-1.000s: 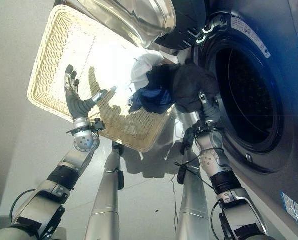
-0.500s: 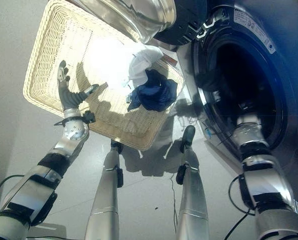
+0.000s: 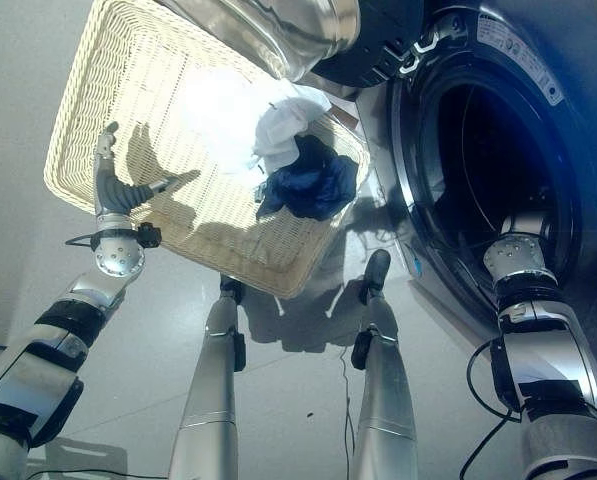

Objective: Put the clothes into the washing machine.

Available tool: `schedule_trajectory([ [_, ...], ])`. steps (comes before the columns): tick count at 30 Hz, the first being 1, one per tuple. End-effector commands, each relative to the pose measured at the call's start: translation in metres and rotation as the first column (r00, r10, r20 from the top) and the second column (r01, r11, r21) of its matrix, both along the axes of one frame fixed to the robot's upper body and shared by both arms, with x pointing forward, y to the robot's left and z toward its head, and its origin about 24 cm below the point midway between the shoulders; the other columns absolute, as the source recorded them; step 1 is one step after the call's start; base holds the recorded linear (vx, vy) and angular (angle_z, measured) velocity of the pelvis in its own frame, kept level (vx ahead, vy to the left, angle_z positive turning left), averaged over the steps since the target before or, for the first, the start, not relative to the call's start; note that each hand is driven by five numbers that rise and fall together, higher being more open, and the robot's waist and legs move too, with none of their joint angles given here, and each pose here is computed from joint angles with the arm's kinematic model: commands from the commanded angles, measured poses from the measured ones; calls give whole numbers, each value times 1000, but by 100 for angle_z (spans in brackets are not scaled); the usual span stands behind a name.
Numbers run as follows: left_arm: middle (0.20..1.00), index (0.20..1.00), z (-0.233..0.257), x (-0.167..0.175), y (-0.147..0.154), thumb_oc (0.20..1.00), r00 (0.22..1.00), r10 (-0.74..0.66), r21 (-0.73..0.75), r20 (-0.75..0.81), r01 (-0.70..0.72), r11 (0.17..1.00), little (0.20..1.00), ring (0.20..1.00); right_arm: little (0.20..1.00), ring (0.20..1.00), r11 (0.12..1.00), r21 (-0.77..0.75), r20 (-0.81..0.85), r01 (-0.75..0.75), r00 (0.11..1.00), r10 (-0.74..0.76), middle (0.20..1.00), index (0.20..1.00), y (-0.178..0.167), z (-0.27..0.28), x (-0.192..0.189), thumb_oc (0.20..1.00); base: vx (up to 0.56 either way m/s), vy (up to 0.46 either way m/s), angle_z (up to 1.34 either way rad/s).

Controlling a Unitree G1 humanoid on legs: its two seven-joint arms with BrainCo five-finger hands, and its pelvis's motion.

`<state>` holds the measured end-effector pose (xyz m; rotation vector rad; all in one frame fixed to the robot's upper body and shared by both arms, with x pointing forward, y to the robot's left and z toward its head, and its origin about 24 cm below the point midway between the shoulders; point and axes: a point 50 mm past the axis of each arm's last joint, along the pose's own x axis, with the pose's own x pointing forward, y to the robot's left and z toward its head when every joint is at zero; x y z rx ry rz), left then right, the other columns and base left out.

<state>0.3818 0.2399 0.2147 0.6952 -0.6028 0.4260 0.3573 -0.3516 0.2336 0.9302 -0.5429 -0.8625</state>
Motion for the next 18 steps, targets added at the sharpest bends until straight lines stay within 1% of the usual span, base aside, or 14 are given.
schedule_trajectory([
  [1, 1000, 1000, 18, 0, 4, 1000, 996, 66, 156, 62, -75, 985, 1000, 1000, 1000, 1000, 908, -347, -99, 236, 953, -285, 1000, 1000, -52, 56, -45, 1000, 0, 0, 0],
  [3, 1000, 1000, 24, 3, -3, 1000, 993, 84, 222, 85, -101, 970, 1000, 1000, 1000, 1000, 863, -460, -232, 209, 910, -344, 1000, 1000, -40, 57, -34, 1000, 0, 0, 0],
  [4, 1000, 1000, 31, 6, -9, 1000, 991, 87, 273, 99, -111, 955, 1000, 1000, 1000, 1000, 809, -566, -327, 161, 856, -400, 1000, 1000, -32, 57, -26, 1000, 0, 0, 0],
  [5, 1000, 1000, 35, 7, -12, 1000, 990, 90, 308, 107, -119, 944, 1000, 1000, 1000, 1000, 780, -612, -360, 132, 832, -423, 1000, 1000, -28, 59, -22, 1000, -11, -6, 4],
  [6, 1000, 1000, 37, 8, -14, 1000, 990, 89, 319, 111, -120, 940, 1000, 1000, 1000, 1000, 772, -623, -367, 125, 825, -430, 1000, 1000, -26, 61, -20, 1000, -7, 4, 6],
  [8, 1000, 1000, 44, 11, -21, 1000, 989, 85, 363, 120, -124, 924, 1000, 1000, 1000, 1000, 732, -677, -411, 80, 784, -466, 1000, 1000, -19, 63, -14, 1000, -13, 9, 5],
  [9, 1000, 1000, 52, 13, -28, 1000, 986, 86, 393, 141, -136, 910, 1000, 1000, 1000, 1000, 682, -729, -422, 46, 754, -503, 1000, 1000, -11, 66, -9, 1000, 0, 0, 0],
  [11, 1000, 1000, 58, 14, -31, 1000, 984, 86, 402, 156, -143, 904, 1000, 1000, 1000, 1000, 641, -767, -421, 26, 734, -532, 1000, 1000, -3, 68, -5, 1000, 0, 0, 0],
  [12, 1000, 1000, 66, 16, -39, 1000, 981, 81, 407, 178, -149, 901, 1000, 1000, 1000, 1000, 596, -803, -422, -7, 713, -560, 1000, 1000, 8, 69, 2, 1000, -14, 31, 0],
  [14, 1000, 1000, 75, 17, -48, 1000, 977, 73, 410, 203, -152, 899, 1000, 1000, 1000, 1000, 577, -816, -432, -36, 700, -568, 1000, 1000, 20, 66, 9, 1000, -9, 42, -1],
  [18, 1000, 1000, 85, 18, -57, 1000, 967, 68, 410, 246, -167, 896, 1000, 1000, 1000, 1000, 577, -814, -460, -73, 687, -562, 1000, 1000, 29, 57, 16, 1000, -5, 15, 1],
])
